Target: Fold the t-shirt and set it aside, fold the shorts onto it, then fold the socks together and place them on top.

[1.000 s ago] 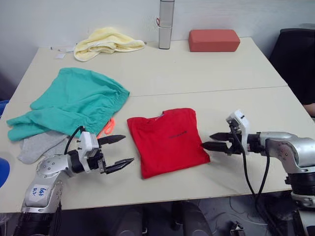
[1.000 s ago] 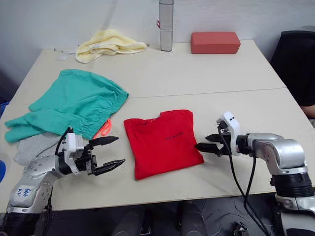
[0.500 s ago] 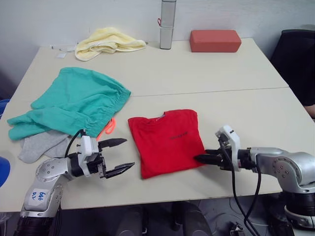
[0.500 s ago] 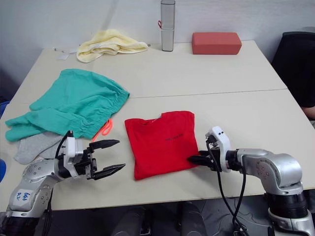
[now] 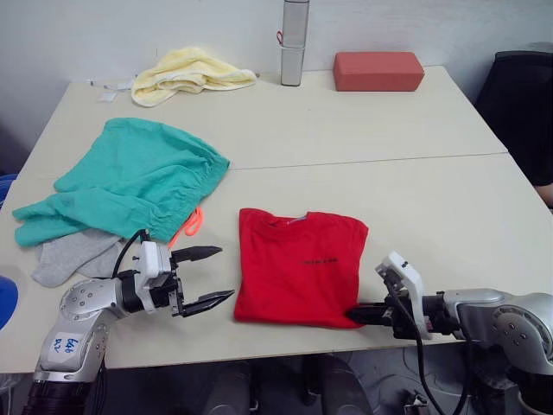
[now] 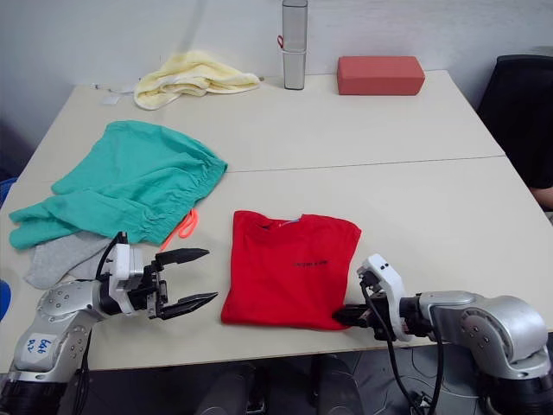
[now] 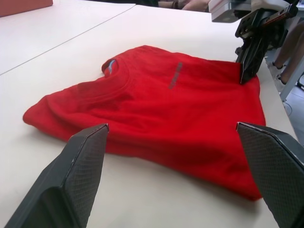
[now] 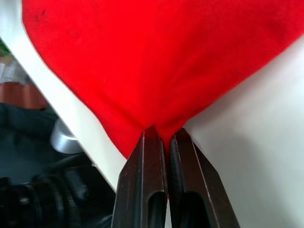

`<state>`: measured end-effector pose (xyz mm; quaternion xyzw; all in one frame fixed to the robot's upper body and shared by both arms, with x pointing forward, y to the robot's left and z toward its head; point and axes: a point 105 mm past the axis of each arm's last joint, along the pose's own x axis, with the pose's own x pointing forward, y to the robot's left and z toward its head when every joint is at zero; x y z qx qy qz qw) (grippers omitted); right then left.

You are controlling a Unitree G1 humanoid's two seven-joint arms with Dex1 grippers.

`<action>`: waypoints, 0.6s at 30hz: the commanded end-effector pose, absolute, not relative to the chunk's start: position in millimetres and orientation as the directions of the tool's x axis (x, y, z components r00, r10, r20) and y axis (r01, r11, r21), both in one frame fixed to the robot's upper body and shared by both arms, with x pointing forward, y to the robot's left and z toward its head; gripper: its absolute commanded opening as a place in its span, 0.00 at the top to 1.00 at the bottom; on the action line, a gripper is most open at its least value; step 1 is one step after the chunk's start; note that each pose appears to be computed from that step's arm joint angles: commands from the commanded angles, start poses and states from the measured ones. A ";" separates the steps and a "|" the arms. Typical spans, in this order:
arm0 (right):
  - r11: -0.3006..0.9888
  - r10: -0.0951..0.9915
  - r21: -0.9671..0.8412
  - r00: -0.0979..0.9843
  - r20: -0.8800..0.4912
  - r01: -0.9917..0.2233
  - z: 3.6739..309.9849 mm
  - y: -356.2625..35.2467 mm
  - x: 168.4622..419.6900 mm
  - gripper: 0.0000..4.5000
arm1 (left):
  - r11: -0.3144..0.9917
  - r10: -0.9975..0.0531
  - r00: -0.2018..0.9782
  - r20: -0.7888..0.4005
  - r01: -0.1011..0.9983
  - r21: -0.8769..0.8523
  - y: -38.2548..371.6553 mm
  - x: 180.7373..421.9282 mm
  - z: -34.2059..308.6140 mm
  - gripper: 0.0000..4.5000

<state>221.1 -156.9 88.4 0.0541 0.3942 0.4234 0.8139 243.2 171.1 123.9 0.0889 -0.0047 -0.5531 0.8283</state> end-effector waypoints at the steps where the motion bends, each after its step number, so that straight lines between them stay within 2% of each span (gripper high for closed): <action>1: 0.615 0.735 0.384 0.325 -0.595 -0.689 98.4 -170.9 218.9 0.89 | 0.378 -0.916 0.390 -0.094 0.917 0.128 179.1 237.0 132.5 0.00; 3: 0.624 0.727 0.319 0.380 -0.572 -0.713 103.1 -177.8 226.1 0.79 | 0.377 -0.915 0.389 -0.108 0.919 0.114 181.3 234.3 132.5 0.00; 5: 0.562 0.774 0.324 0.346 -0.530 -0.761 113.1 -184.6 221.1 0.64 | 0.395 -0.904 0.410 -0.120 0.909 0.133 184.2 235.9 132.7 0.00; 7: 0.508 0.812 0.344 0.307 -0.496 -0.789 122.9 -194.0 216.0 0.64 | 0.408 -0.896 0.427 -0.123 0.900 0.155 186.6 238.5 134.8 0.00; 9: 0.494 0.821 0.317 0.315 -0.476 -0.810 131.5 -206.8 219.4 0.64 | 0.394 -0.900 0.417 -0.125 0.903 0.170 186.6 239.8 137.8 0.00; 12: 0.451 0.858 0.221 0.353 -0.373 -0.864 150.0 -203.2 236.4 0.64 | 0.372 -0.916 0.390 -0.096 0.914 0.158 179.9 243.6 145.1 0.00; 13: 0.434 0.874 0.165 0.370 -0.314 -0.885 157.0 -195.4 245.8 0.63 | 0.361 -0.921 0.378 -0.095 0.919 0.157 175.4 245.8 146.1 0.04; 15: 0.406 0.898 0.083 0.380 -0.222 -0.910 165.2 -176.6 261.1 0.72 | 0.346 -0.923 0.368 -0.110 0.921 0.178 167.8 252.6 146.1 0.13; 18: 0.334 0.919 -0.041 0.335 -0.209 -0.942 155.9 -144.7 276.4 0.91 | 0.335 -0.923 0.366 -0.119 0.916 0.220 150.6 270.5 143.3 0.34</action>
